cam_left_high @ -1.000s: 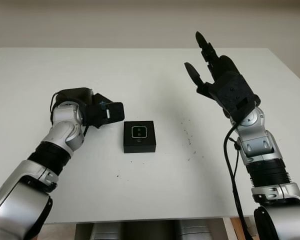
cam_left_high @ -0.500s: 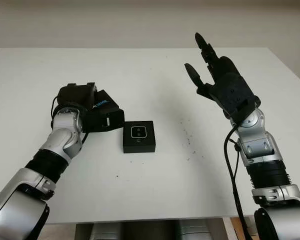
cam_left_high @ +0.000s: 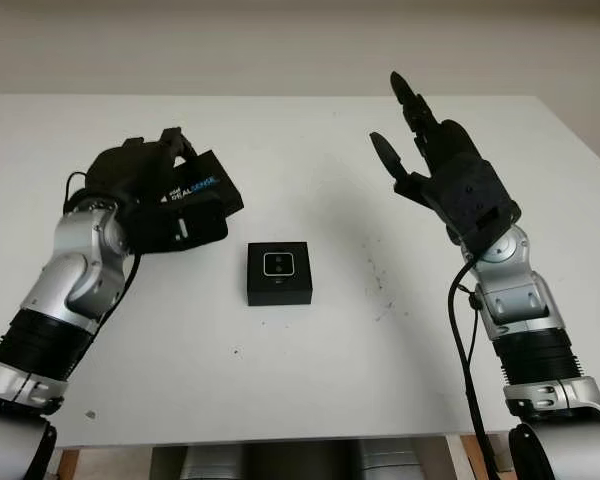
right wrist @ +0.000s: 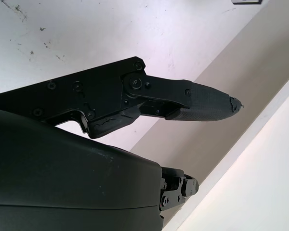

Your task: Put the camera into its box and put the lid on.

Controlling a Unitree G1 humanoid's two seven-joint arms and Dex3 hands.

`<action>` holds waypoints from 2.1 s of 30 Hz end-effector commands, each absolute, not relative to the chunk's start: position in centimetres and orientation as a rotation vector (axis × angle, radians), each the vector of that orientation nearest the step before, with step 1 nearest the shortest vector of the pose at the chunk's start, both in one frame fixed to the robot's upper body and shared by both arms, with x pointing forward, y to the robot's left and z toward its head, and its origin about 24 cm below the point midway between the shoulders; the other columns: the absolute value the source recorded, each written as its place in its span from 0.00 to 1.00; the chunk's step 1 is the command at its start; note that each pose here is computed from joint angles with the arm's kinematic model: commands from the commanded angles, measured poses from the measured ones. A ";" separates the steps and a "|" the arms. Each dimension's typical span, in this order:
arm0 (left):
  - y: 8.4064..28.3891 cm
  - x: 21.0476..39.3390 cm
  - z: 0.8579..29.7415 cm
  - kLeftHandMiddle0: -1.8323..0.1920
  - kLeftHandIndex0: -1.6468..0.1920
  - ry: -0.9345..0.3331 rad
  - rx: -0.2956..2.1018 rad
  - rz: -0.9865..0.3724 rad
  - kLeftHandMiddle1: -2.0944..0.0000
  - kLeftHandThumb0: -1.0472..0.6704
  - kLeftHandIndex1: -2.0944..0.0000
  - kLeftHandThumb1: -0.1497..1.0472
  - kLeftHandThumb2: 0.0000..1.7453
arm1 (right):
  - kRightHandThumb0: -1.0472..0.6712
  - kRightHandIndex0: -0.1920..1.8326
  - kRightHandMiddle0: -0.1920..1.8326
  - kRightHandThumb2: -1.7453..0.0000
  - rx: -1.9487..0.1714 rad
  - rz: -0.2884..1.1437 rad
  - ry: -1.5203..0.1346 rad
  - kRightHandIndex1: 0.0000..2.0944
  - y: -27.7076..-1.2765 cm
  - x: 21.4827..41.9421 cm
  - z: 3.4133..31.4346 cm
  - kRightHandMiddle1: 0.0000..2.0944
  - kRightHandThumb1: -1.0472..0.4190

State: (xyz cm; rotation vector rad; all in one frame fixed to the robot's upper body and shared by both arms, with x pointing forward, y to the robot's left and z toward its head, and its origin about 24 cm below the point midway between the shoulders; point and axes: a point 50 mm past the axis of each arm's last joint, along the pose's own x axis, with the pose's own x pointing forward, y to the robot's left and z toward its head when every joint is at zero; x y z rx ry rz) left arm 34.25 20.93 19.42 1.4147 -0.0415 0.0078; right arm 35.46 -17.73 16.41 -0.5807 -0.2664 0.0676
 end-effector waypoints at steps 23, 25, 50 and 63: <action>17.2 31.5 21.0 0.76 0.78 -0.133 1.206 -0.302 0.06 0.45 0.07 0.93 0.03 | 0.17 0.12 0.11 0.67 -0.574 0.087 -0.301 0.03 -17.0 35.4 16.7 0.03 0.00; 16.6 31.4 20.8 0.76 0.80 -0.132 1.174 -0.346 0.02 0.46 0.03 0.94 0.03 | 0.17 0.12 0.11 0.66 -0.562 0.085 -0.299 0.03 -16.9 35.4 16.6 0.03 0.00; 14.6 30.5 17.7 0.72 0.80 -0.139 1.361 -0.451 0.10 0.48 0.19 0.95 0.03 | 0.17 0.05 0.06 0.63 -0.393 0.066 -0.272 0.01 -16.2 34.7 16.2 0.02 0.00; 15.0 30.8 17.6 0.74 0.79 -0.179 1.420 -0.421 0.03 0.47 0.17 0.97 0.03 | 0.16 0.05 0.06 0.64 -0.384 0.084 -0.269 0.02 -15.9 34.7 16.2 0.02 0.00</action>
